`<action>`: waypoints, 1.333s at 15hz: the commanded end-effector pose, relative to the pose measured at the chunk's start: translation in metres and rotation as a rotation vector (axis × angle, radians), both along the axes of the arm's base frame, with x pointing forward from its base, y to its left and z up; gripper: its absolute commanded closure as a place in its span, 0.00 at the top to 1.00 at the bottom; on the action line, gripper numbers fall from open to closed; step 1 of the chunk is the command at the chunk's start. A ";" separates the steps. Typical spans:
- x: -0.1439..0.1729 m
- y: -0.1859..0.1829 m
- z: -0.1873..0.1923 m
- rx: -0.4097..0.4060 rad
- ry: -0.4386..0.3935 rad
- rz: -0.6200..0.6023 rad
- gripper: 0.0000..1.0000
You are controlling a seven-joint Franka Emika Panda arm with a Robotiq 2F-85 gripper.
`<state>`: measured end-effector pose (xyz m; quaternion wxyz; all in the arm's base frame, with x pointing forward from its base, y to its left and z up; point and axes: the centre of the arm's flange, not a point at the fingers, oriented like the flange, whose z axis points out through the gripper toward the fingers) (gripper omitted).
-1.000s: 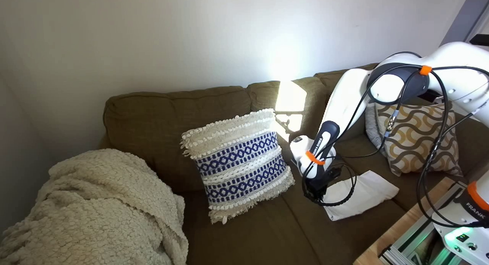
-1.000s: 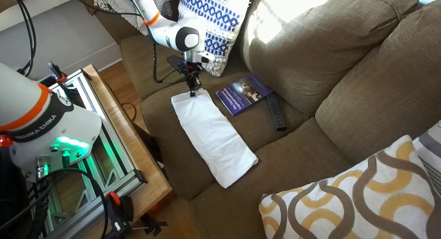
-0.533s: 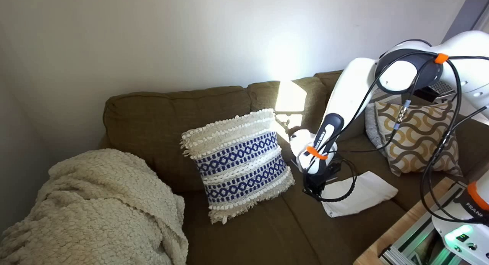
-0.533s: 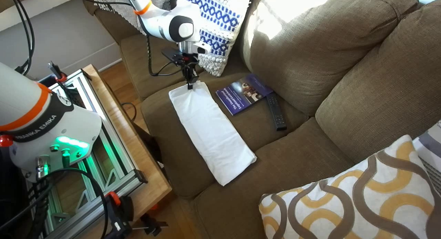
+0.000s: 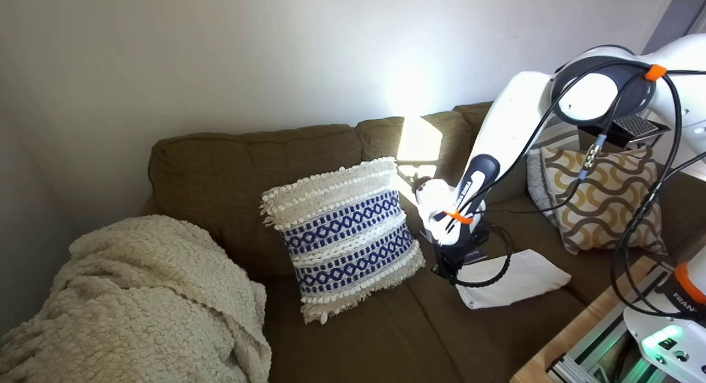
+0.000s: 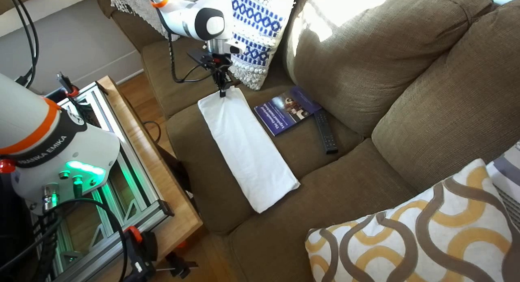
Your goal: Fold the white cloth in half
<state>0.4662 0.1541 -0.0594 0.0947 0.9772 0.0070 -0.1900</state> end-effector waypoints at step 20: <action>0.049 0.073 0.068 0.186 -0.089 0.107 0.02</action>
